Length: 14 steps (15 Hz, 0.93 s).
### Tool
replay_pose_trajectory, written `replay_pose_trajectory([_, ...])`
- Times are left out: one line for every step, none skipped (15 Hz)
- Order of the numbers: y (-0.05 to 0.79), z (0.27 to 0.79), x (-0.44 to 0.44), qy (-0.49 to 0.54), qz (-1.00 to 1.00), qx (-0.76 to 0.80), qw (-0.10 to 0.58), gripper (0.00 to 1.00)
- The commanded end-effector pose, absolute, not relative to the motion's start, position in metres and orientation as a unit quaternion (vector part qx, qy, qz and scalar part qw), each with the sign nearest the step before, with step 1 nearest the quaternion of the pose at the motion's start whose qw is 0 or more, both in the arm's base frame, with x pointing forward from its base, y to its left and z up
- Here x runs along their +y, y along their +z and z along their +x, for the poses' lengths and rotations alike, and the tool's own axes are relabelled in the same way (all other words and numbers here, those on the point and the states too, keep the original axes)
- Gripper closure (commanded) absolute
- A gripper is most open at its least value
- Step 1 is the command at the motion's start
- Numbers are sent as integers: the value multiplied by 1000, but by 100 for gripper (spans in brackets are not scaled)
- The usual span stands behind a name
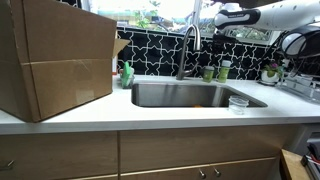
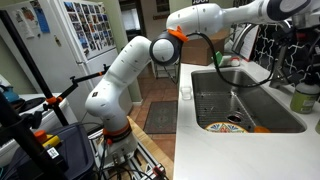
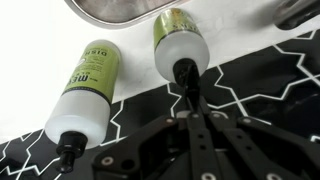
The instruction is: Slide the soap bottle a little forward, press the black soap nozzle downwards
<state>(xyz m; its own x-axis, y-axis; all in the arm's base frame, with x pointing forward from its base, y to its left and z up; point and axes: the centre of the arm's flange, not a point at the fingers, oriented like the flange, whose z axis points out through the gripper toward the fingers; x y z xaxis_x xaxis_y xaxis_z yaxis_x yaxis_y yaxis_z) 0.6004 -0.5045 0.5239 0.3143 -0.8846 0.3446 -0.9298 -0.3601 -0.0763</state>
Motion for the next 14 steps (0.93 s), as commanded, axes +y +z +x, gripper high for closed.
replay_pose_trajectory([494, 611, -528, 127, 809, -571, 65, 100])
replay_pose_trajectory([492, 610, -529, 125, 808, -572, 64, 100])
replay_pose_trajectory([490, 609, -530, 124, 807, -573, 63, 100])
replay_pose_trajectory([489, 608, -531, 123, 807, -574, 61, 100])
replay_pose_trajectory([488, 608, -532, 125, 806, -575, 60, 100])
replay_pose_trajectory([489, 608, -532, 127, 805, -577, 60, 100])
replay_pose_trajectory([490, 608, -533, 131, 803, -578, 59, 100])
replay_pose_trajectory([492, 607, -534, 132, 803, -578, 59, 100])
replay_pose_trajectory([492, 607, -534, 132, 803, -578, 58, 100])
replay_pose_trajectory([492, 606, -533, 131, 803, -578, 60, 100])
replay_pose_trajectory([489, 605, -532, 128, 803, -579, 60, 100])
replay_pose_trajectory([487, 605, -532, 129, 802, -580, 60, 100])
replay_pose_trajectory([485, 605, -531, 128, 801, -581, 58, 100])
replay_pose_trajectory([483, 605, -531, 130, 800, -582, 59, 100])
